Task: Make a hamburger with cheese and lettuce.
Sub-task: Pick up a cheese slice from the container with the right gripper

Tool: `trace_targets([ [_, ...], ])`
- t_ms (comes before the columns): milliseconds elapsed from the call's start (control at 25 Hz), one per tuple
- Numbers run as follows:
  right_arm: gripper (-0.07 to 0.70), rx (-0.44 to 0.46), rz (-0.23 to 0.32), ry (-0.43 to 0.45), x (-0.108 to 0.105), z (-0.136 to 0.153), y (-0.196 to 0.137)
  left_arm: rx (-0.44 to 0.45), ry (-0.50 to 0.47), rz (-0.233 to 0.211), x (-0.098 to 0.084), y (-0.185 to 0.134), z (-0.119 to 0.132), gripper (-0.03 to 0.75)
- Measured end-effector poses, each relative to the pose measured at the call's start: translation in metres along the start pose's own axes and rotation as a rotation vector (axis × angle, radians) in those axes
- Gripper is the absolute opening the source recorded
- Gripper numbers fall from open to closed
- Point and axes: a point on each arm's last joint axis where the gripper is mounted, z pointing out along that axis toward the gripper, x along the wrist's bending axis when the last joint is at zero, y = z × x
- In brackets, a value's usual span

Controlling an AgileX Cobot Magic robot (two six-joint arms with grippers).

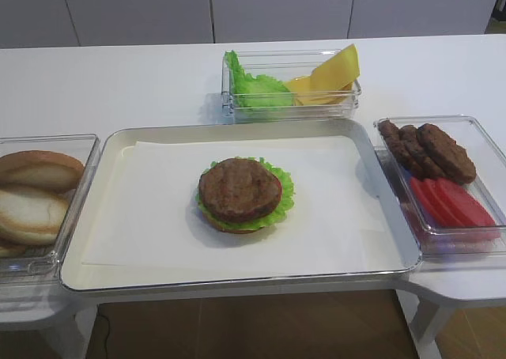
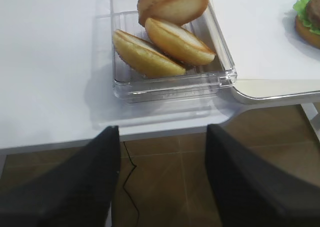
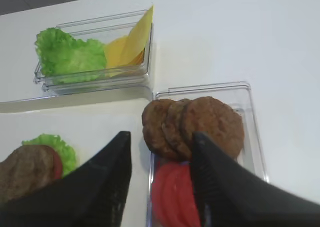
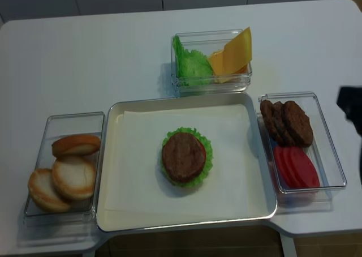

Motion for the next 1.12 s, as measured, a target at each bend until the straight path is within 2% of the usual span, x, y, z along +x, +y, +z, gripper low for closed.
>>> trace_targets([
  [80,0.297,0.061,0.041,0.006,-0.001,0.027,0.017,0.000,0.000,0.000,0.000,0.000,0.000,0.405],
  [200,0.297,0.104,0.076,0.028,-0.001,0.059,0.044,0.000,0.000,0.000,0.000,0.000,0.000,0.405],
  [320,0.297,0.136,0.078,0.066,-0.001,0.095,0.069,0.000,0.000,0.000,0.000,0.000,0.000,0.405],
  [440,0.297,0.181,0.103,0.111,-0.001,0.132,0.087,0.000,0.000,0.000,0.000,0.000,0.000,0.405],
  [600,0.297,0.243,0.118,0.152,-0.005,0.181,0.104,0.000,0.000,0.000,0.000,0.000,0.000,0.405],
  [840,0.297,0.306,0.148,0.189,-0.014,0.246,0.113,0.000,0.000,0.000,0.000,0.000,0.000,0.405],
  [1120,0.297,0.332,0.162,0.195,-0.026,0.295,0.110,0.000,0.000,0.000,0.000,0.000,0.000,0.405],
])
